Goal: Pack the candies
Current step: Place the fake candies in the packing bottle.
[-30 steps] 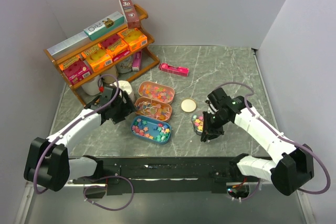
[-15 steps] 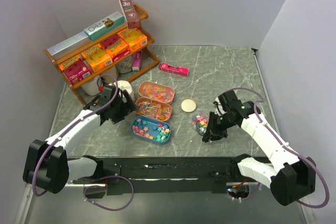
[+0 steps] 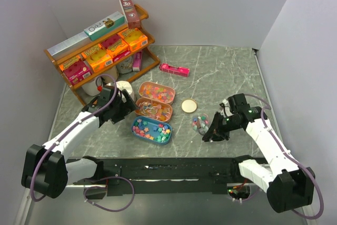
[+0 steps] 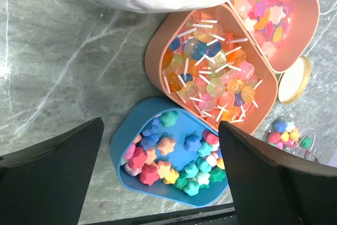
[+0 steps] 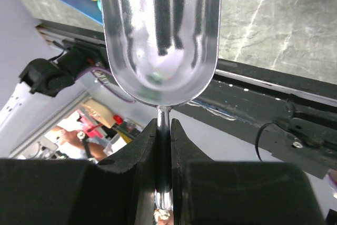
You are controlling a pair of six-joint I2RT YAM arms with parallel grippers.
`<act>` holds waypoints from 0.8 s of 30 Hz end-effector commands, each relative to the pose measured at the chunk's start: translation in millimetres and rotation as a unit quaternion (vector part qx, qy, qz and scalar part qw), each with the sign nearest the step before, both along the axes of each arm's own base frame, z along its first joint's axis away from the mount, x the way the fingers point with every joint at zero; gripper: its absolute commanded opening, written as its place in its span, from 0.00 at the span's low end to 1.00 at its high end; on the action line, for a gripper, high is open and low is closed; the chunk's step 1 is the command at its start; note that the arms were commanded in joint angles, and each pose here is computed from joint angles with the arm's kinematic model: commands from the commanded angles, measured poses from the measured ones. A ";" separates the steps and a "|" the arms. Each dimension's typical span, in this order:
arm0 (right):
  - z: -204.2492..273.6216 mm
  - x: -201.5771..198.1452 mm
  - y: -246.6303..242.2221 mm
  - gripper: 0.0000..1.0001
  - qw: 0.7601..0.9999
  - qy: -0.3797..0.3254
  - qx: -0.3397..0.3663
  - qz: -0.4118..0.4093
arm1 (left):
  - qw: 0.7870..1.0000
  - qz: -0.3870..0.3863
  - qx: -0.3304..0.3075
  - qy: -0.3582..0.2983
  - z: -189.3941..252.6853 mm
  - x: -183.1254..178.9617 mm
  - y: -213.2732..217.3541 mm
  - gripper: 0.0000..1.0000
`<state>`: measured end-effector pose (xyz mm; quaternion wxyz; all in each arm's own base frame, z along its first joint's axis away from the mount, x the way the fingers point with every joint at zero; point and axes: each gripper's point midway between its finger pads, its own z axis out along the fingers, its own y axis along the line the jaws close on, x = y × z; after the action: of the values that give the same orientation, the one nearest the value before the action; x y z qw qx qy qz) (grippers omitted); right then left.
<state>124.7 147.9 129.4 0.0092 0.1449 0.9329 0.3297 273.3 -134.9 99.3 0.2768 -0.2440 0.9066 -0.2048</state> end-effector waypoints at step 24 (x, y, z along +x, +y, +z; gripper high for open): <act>41.2 3.3 8.7 0.00 0.995 -0.057 0.083 -0.007 | 0.999 -0.021 -0.012 -0.036 35.8 14.2 -8.5 0.96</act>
<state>116.0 160.9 149.7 0.0026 0.1666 0.8930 0.4180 278.2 -137.2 113.1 0.2830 -0.2393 0.9047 -0.2100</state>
